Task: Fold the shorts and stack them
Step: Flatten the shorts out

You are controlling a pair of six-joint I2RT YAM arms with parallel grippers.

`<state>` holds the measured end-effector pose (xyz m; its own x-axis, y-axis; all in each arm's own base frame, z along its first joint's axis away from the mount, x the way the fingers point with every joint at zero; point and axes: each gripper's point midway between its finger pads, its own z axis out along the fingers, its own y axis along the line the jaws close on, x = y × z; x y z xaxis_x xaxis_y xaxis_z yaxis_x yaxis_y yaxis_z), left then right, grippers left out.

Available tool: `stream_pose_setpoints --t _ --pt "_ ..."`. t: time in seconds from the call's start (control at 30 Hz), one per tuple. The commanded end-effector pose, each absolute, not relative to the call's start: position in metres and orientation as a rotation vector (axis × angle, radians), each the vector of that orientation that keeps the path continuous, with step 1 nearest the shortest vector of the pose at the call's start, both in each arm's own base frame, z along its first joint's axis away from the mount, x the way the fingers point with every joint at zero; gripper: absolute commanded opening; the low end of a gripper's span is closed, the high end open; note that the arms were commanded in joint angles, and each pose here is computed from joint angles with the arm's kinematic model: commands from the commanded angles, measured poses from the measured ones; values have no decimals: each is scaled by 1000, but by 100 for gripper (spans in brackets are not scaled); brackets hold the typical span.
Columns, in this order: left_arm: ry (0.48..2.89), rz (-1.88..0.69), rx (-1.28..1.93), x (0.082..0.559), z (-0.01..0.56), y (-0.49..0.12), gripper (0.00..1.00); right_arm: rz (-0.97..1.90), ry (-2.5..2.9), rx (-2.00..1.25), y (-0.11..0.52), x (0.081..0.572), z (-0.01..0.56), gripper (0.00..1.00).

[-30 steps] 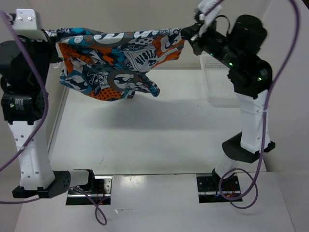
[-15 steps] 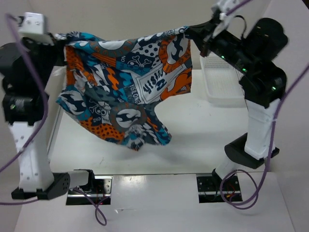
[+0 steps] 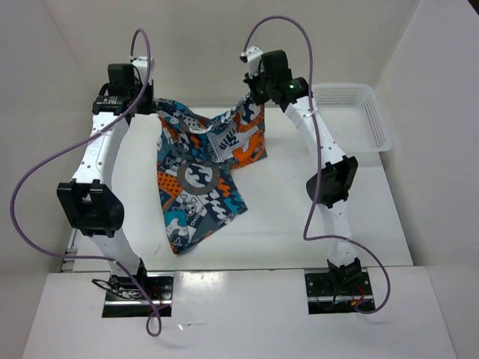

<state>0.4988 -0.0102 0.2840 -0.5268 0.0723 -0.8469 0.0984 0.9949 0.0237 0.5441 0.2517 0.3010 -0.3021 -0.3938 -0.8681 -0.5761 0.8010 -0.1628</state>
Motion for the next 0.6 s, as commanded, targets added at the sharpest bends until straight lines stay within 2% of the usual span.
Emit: stream_pose_setpoints --t 0.0,0.13,0.3,0.47,0.57 --pt "1993 -49 125 522 324 -5 0 151 1816 -599 237 556 353 0" --pt "2107 -114 153 520 279 -14 0 117 1856 -598 228 558 338 0" --pt "2155 -145 163 517 255 -18 0 66 1875 -595 216 560 331 0" --pt "2133 -162 175 516 265 -21 0 16 1882 -593 204 551 337 0" --pt "2153 -166 160 505 266 -14 0 74 1890 -754 220 517 335 0"
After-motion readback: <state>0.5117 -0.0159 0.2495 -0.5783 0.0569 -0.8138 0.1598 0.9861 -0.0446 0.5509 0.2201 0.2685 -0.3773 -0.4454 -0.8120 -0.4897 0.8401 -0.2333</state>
